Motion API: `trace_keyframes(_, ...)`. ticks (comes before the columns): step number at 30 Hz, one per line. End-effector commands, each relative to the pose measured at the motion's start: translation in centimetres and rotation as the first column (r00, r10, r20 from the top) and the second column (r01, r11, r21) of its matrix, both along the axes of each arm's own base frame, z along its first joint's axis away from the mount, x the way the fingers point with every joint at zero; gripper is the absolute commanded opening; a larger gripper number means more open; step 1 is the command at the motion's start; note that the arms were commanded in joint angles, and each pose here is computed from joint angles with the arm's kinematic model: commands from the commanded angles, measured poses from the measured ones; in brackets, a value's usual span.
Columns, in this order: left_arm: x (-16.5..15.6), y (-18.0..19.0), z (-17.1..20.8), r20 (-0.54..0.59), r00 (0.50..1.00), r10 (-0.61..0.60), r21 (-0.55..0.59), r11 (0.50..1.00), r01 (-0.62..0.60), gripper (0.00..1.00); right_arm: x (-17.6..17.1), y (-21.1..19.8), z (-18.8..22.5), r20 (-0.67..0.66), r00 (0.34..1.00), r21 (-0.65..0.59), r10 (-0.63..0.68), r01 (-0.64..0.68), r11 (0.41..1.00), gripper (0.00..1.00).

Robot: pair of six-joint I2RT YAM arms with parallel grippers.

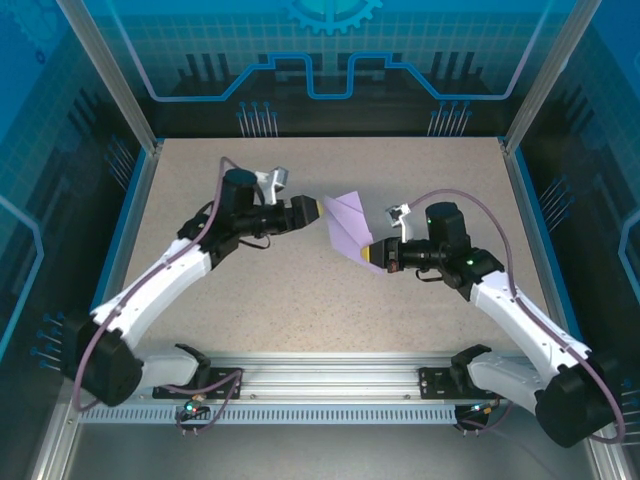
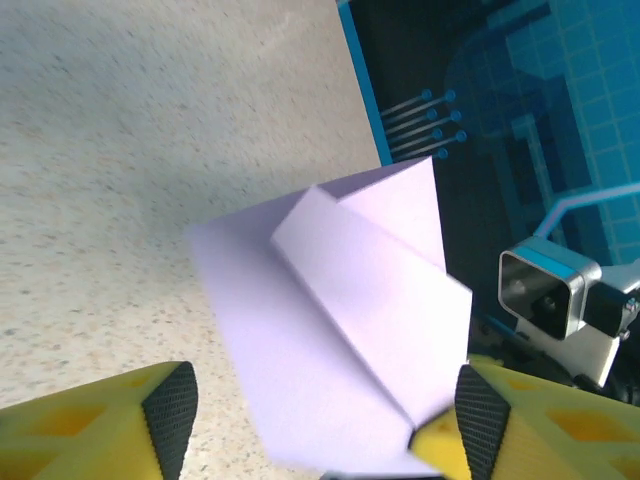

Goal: Fold a paper plane with a square sheet of paper (fold left side to right side)
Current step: Turn over the paper at the center of the table.

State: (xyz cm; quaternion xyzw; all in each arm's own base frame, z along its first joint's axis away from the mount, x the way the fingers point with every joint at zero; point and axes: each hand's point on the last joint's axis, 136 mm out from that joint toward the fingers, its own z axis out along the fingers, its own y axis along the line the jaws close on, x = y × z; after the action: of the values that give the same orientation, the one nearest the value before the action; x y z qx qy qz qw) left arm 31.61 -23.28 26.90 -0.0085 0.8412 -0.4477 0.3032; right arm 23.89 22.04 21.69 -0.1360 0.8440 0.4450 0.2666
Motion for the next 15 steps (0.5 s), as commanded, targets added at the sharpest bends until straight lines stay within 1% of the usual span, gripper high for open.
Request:
trace_keyframes(1,-1.0,3.7,-0.6,0.059,0.992,0.112,0.129,0.984,-0.119,0.78,-0.7,-3.0,-2.2,0.075,0.997,-0.362,-0.03,0.055,0.931,0.02)
trace_keyframes(2,-1.3,4.5,-0.6,0.069,0.987,0.146,0.148,0.977,-0.155,0.79,-0.6,-3.4,-2.4,0.106,0.994,-0.447,-0.024,0.069,0.892,0.01)
trace_keyframes(3,-1.5,5.6,-0.8,0.077,0.979,0.187,0.17,0.965,-0.198,0.8,-0.5,-4.0,-2.7,0.141,0.99,-0.553,-0.009,0.086,0.829,0.01)
trace_keyframes(4,-1.9,6.5,-0.7,0.092,0.97,0.225,0.184,0.954,-0.238,0.81,-0.3,-4.7,-2.8,0.179,0.984,-0.654,0.002,0.117,0.747,0.01)
trace_keyframes(5,-2.2,7.4,-0.6,0.103,0.96,0.261,0.192,0.942,-0.277,0.81,-0.2,-5.1,-2.9,0.205,0.979,-0.723,0.021,0.137,0.677,0.01)
trace_keyframes(7,-2.7,9.4,-0.6,0.117,0.931,0.347,0.21,0.907,-0.365,0.82,0.6,-6.1,-2.9,0.262,0.963,-0.853,0.059,0.203,0.482,0.02)
trace_keyframes(9,-3.3,10.9,-0.3,0.137,0.904,0.405,0.208,0.88,-0.426,0.83,1.2,-6.4,-2.8,0.29,0.951,-0.917,0.111,0.243,0.317,0.01)
trace_keyframes(10,-3.6,11.7,-0.3,0.144,0.888,0.437,0.21,0.863,-0.459,0.83,1.6,-6.6,-2.8,0.303,0.944,-0.936,0.132,0.268,0.229,0.01)
trace_keyframes(12,-4.1,13.0,0.0,0.162,0.861,0.483,0.215,0.834,-0.508,0.84,2.2,-6.6,-3.0,0.299,0.936,-0.954,0.185,0.289,0.078,0.02)
trace_keyframes(13,-4.4,13.5,0.1,0.17,0.85,0.499,0.221,0.821,-0.526,0.85,2.5,-6.4,-3.2,0.294,0.933,-0.954,0.21,0.298,0.011,0.02)
trace_keyframes(15,-4.7,14.1,0.4,0.184,0.839,0.512,0.229,0.808,-0.543,0.85,2.9,-5.7,-3.8,0.274,0.924,-0.948,0.267,0.307,-0.088,0.02)
